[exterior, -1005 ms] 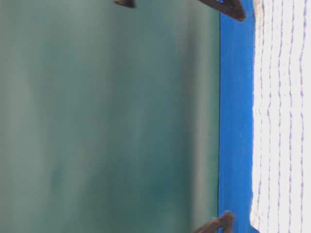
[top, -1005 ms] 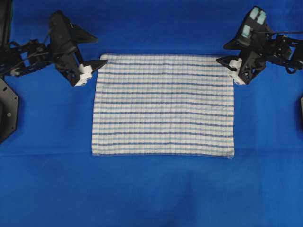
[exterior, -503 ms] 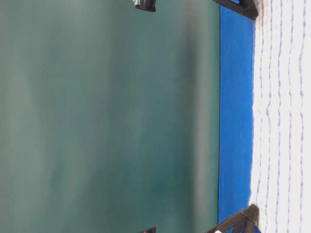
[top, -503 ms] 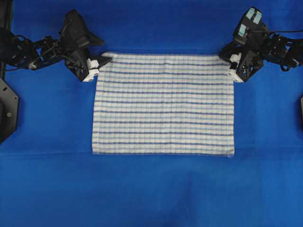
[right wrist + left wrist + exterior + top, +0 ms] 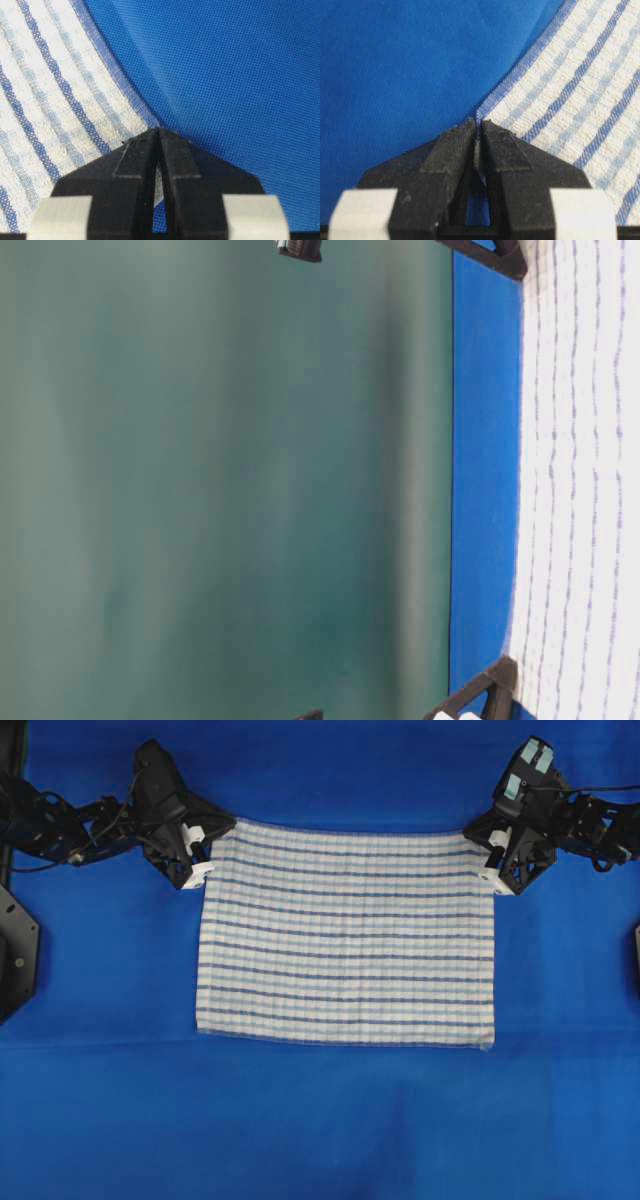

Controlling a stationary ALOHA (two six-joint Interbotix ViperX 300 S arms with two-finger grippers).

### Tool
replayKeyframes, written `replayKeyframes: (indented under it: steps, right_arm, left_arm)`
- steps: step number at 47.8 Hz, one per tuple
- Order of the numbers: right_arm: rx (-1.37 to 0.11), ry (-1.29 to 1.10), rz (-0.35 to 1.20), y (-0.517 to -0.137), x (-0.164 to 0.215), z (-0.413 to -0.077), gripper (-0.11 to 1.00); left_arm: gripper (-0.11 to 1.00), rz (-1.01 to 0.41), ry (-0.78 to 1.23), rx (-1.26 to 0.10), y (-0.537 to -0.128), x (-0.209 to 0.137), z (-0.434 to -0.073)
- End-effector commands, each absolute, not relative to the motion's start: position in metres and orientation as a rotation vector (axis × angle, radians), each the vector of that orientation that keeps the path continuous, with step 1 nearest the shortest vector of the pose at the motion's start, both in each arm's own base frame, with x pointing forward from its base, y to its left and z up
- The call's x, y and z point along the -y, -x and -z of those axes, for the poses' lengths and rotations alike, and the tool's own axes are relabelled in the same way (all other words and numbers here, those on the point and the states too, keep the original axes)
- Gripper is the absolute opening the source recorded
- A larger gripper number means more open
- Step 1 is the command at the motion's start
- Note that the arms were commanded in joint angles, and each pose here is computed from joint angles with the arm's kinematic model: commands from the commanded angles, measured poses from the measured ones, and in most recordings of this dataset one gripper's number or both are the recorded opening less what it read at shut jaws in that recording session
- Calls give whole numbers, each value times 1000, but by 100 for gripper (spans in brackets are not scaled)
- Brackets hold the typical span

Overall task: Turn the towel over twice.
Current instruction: 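Lift the held corners up and pull the towel toward the far side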

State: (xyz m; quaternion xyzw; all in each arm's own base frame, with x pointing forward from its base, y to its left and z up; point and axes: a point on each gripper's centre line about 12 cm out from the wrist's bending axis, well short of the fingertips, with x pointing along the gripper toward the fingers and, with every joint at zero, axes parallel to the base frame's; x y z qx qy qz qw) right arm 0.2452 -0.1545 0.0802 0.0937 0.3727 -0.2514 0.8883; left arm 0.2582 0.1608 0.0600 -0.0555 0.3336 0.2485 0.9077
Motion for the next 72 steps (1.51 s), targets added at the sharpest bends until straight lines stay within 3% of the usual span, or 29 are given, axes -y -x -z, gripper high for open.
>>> replayKeyframes:
  steps: [1,29,54,72]
  right_arm:
    - [-723,-191,543,-248,161,-94,3]
    - [-541,-96,672,-240,209,-199,3]
    - [-399,43,711,-241,226,-307,3]
    - [-352,67,699,-234,210,-335,3]
  left_arm:
    - [4,-521,104,-640,-262,-164,-78]
    - [4,-586,-50,-309,-268,-185,-226]
    - [4,-633,-179,-138,-266,-198,-297]
    - [4,-626,-203,-59,-253,-182,-323]
